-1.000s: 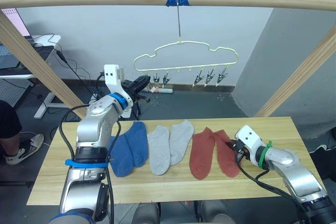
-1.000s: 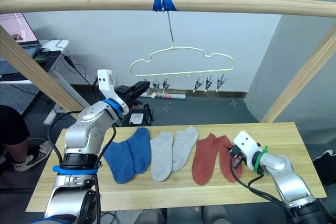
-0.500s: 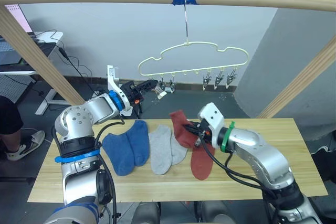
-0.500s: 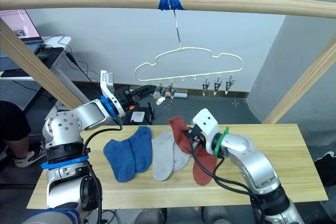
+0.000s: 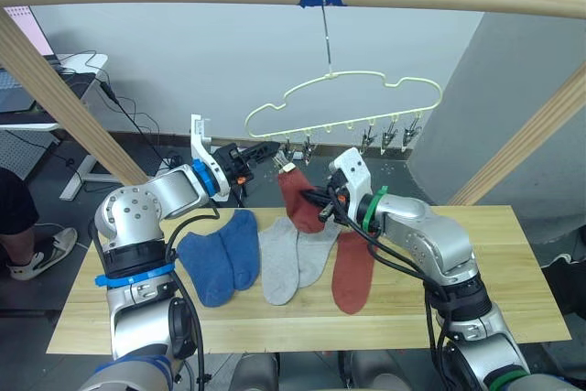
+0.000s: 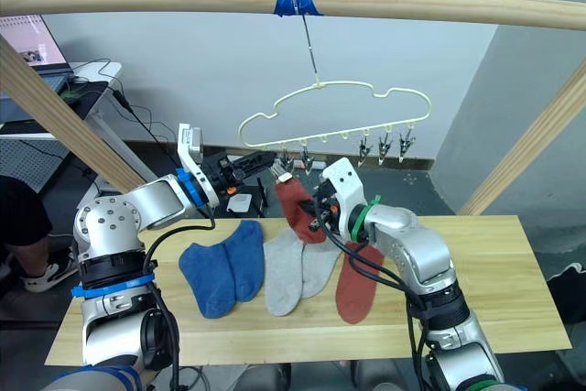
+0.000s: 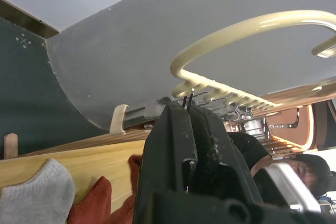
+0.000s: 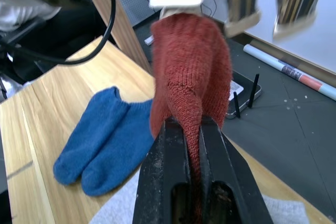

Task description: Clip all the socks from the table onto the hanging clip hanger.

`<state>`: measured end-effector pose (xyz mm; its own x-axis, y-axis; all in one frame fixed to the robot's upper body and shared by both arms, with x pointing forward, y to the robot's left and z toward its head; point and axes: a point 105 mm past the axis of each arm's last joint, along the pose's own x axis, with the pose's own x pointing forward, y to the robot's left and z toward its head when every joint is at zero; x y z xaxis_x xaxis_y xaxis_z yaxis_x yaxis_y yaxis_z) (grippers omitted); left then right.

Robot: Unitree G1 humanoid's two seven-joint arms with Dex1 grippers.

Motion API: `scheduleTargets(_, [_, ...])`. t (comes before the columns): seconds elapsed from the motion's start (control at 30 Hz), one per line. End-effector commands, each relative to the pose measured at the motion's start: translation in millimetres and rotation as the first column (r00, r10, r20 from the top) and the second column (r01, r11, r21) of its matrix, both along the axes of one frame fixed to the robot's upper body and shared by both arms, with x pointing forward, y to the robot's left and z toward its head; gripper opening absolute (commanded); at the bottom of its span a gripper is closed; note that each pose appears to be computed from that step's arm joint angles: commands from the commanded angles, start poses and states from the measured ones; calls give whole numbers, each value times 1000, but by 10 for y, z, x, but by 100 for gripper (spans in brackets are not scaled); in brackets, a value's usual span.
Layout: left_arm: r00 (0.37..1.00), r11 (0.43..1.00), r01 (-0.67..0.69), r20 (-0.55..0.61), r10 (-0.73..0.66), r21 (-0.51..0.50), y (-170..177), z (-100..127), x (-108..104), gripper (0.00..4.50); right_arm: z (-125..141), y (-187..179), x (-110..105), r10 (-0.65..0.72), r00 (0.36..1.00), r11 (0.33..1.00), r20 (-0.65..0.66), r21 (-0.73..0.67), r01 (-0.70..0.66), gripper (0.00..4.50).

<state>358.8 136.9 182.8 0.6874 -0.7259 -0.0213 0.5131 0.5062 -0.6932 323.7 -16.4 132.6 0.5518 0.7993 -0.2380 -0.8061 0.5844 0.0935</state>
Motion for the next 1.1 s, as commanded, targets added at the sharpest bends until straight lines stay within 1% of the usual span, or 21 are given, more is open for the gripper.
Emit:
scheduleTargets(0.03, [997, 999, 34, 72, -33, -23, -48, 168, -52, 0, 163, 35, 22, 21, 999, 999, 29, 43, -23, 5])
scheduleTargets(0.27, [995, 999, 44, 91, -43, -9, -55, 177, -66, 0, 216, 81, 65, 30, 999, 998, 22, 58, -31, 5])
scheduleTargets(0.47, [986, 999, 22, 162, -27, 37, -45, 193, -69, 0, 248, 73, 109, 28, 999, 998, 30, 57, -30, 5])
scheduleTargets(0.6, [982, 1000, 11, 190, -12, 5, -16, 248, -64, 112, 240, 82, 122, 24, 999, 998, 33, 56, -26, 0])
scheduleTargets(0.63, [982, 1000, 8, 190, -9, 4, -7, 251, -63, 154, 239, 88, 123, 23, 999, 998, 33, 56, -25, 0])
scheduleTargets(0.67, [982, 1000, 10, 188, -10, 2, -2, 254, -66, 174, 239, 96, 123, 24, 999, 998, 33, 58, -26, 0])
scheduleTargets(0.8, [982, 1000, 16, 189, -17, 8, 25, 257, -95, 291, 235, 128, 118, 28, 999, 998, 34, 62, -30, 0])
scheduleTargets(0.93, [980, 999, 34, 195, -39, 32, 71, 272, -175, 415, 224, 190, 102, 40, 999, 997, 31, 70, -42, 0])
scheduleTargets(0.97, [980, 998, 33, 196, -41, 44, 86, 268, -191, 437, 217, 220, 92, 47, 998, 996, 30, 71, -49, 0])
scheduleTargets(1.0, [980, 998, 31, 197, -42, 58, 100, 263, -203, 445, 207, 250, 83, 53, 998, 996, 28, 72, -55, 0])
scheduleTargets(1.1, [977, 992, 25, 205, -51, 125, 138, 220, -233, 445, 158, 355, 79, 63, 998, 995, 17, 78, -64, 0])
